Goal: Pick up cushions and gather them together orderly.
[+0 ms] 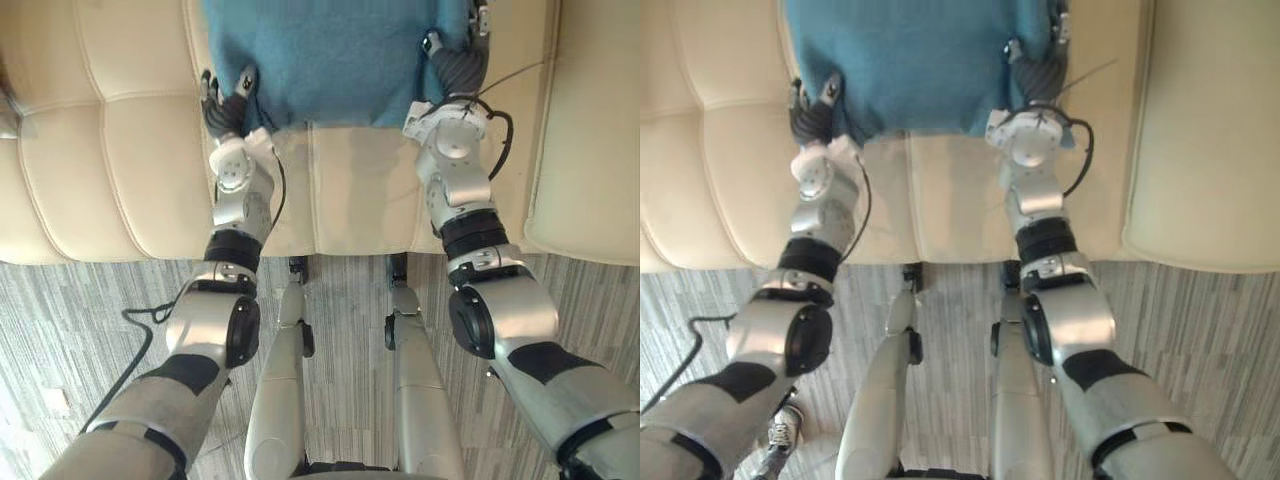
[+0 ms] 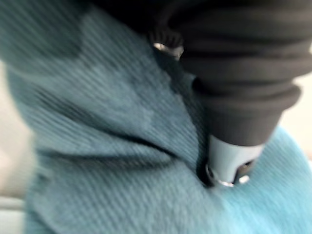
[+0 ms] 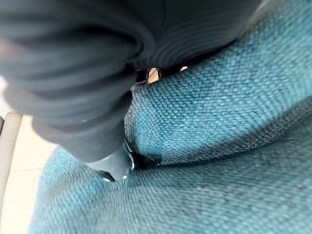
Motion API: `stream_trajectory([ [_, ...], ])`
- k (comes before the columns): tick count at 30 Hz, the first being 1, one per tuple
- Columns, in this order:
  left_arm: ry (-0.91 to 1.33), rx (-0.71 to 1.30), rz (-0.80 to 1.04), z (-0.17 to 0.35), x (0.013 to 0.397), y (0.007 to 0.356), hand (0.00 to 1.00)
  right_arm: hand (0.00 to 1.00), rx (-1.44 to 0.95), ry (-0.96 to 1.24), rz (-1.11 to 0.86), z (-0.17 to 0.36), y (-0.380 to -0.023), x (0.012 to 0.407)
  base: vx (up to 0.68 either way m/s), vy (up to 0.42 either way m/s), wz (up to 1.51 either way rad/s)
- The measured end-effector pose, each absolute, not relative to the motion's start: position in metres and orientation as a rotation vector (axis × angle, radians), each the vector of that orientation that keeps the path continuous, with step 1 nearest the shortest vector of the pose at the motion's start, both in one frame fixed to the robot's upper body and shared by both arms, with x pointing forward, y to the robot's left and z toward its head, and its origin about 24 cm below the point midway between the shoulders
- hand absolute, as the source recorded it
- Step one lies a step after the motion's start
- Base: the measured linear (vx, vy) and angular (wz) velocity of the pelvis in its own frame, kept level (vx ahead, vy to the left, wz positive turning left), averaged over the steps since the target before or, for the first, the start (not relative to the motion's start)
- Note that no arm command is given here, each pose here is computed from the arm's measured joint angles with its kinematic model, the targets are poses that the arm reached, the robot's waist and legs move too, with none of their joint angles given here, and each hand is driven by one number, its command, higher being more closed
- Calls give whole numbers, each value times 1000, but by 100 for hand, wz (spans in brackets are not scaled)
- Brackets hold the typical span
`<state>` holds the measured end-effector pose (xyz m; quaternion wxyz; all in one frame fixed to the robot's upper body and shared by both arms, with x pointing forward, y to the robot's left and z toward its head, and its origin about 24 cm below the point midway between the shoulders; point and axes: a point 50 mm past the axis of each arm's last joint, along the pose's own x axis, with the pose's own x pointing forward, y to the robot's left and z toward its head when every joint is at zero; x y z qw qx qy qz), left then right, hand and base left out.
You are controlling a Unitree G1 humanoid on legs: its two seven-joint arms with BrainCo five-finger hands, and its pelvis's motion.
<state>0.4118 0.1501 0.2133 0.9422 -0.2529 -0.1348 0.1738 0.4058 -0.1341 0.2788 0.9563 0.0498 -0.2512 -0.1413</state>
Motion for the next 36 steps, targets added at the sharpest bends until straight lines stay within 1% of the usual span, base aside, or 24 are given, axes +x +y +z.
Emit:
stream_trajectory([
  [5, -266, -488, 375, 205, 411, 167, 0, 0, 181, -495, -283, 270, -150, 404, 7, -72, 6],
  [7, -289, -468, 388, 209, 410, 180, 0, 0, 203, -498, -275, 267, -153, 402, 21, -102, 2],
  [8, -325, -468, 402, 213, 406, 193, 0, 0, 214, -506, -263, 262, -156, 398, 24, -127, 2],
  [10, -366, -449, 399, 217, 402, 203, 0, 0, 222, -519, -258, 258, -161, 394, 20, -101, 2],
  [12, -451, -412, 388, 221, 390, 218, 0, 0, 181, -579, -253, 255, -172, 380, 23, -82, -5],
  [14, -495, -386, 388, 213, 376, 231, 0, 0, 148, -617, -242, 249, -180, 367, 26, -53, -22],
  [15, -501, -357, 397, 198, 363, 239, 0, 0, 126, -622, -226, 236, -183, 357, 21, -34, -25],
  [17, -482, -333, 403, 177, 350, 244, 0, 0, 111, -586, -223, 212, -189, 346, 45, -41, -20],
  [19, -382, -308, 393, 130, 327, 242, 0, 0, 83, -440, -226, 156, -198, 328, 83, -45, -13],
  [20, -342, -312, 391, 116, 322, 239, 0, 0, 79, -395, -222, 141, -198, 324, 132, -39, -6],
  [21, -213, -338, 395, 74, 306, 230, 0, 0, 89, -276, -225, 102, -200, 308, 117, -31, -1],
  [22, -177, -343, 392, 63, 301, 226, 0, 0, 92, -246, -227, 93, -200, 303, 169, -27, -1],
  [23, -50, -358, 381, 28, 285, 214, 0, 0, 103, -144, -221, 63, -199, 289, 121, -12, 0],
  [24, 4, -364, 376, 14, 279, 210, 0, 0, 108, -102, -219, 51, -198, 283, 149, -13, -1],
  [26, 208, -364, 386, -34, 251, 198, 0, 0, 96, 68, -213, 7, -195, 261, 132, -4, -1],
  [28, 457, -348, 402, -85, 207, 189, 0, 0, 96, 354, -226, -57, -192, 223, 182, 2, 0],
  [30, 540, -331, 413, -100, 192, 188, 0, 0, 114, 454, -244, -77, -191, 208, 98, 0, 0],
  [33, 774, -278, 421, -135, 149, 185, 0, 0, 129, 709, -321, -121, -198, 162, 75, 0, -5],
  [36, 893, -270, 448, -150, 123, 187, 0, 0, 153, 824, -390, -137, -205, 136, 76, 5, -17],
])
